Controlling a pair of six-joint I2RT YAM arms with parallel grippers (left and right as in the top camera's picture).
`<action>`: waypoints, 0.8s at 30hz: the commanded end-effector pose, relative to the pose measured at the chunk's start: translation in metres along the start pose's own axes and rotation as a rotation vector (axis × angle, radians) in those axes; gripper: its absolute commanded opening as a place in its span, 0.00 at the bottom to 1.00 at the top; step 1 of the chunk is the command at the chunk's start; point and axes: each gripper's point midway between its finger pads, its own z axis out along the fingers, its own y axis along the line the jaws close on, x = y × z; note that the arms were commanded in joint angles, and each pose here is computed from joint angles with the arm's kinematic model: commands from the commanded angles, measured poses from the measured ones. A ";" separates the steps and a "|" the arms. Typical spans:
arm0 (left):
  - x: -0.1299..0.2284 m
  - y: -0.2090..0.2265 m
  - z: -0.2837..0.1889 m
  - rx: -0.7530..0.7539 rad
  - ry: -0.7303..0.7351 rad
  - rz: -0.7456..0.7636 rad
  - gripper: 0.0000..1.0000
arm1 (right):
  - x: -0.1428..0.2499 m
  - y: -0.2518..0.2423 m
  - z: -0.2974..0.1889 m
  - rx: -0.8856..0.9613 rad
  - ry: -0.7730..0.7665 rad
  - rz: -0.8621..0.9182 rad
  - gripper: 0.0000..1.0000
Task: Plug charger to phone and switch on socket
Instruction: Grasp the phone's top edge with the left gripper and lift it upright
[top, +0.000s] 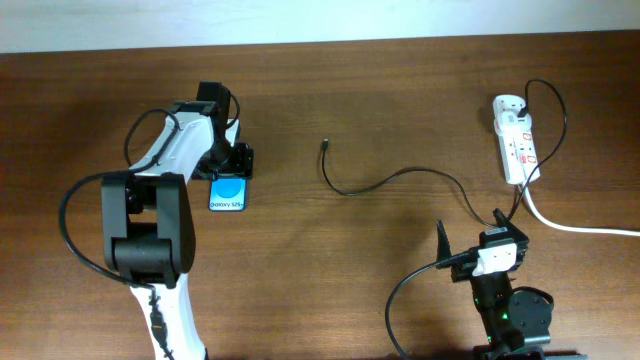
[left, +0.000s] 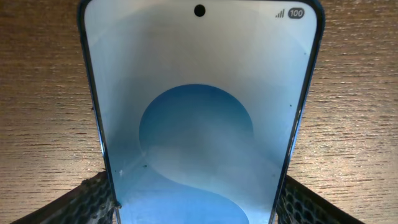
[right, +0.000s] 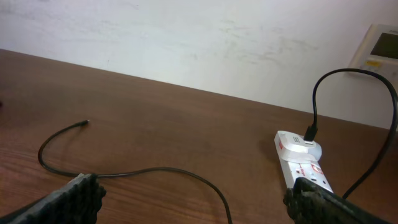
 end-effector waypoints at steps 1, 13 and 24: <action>0.001 -0.005 0.007 0.019 0.011 -0.014 0.77 | 0.002 0.002 0.000 -0.007 0.004 0.011 0.98; -0.033 -0.011 -0.042 0.051 -0.061 -0.054 0.76 | 0.002 0.002 0.000 -0.007 0.004 0.011 0.98; -0.032 -0.024 -0.044 0.132 -0.050 -0.112 0.36 | 0.002 0.002 0.000 -0.007 0.004 0.011 0.98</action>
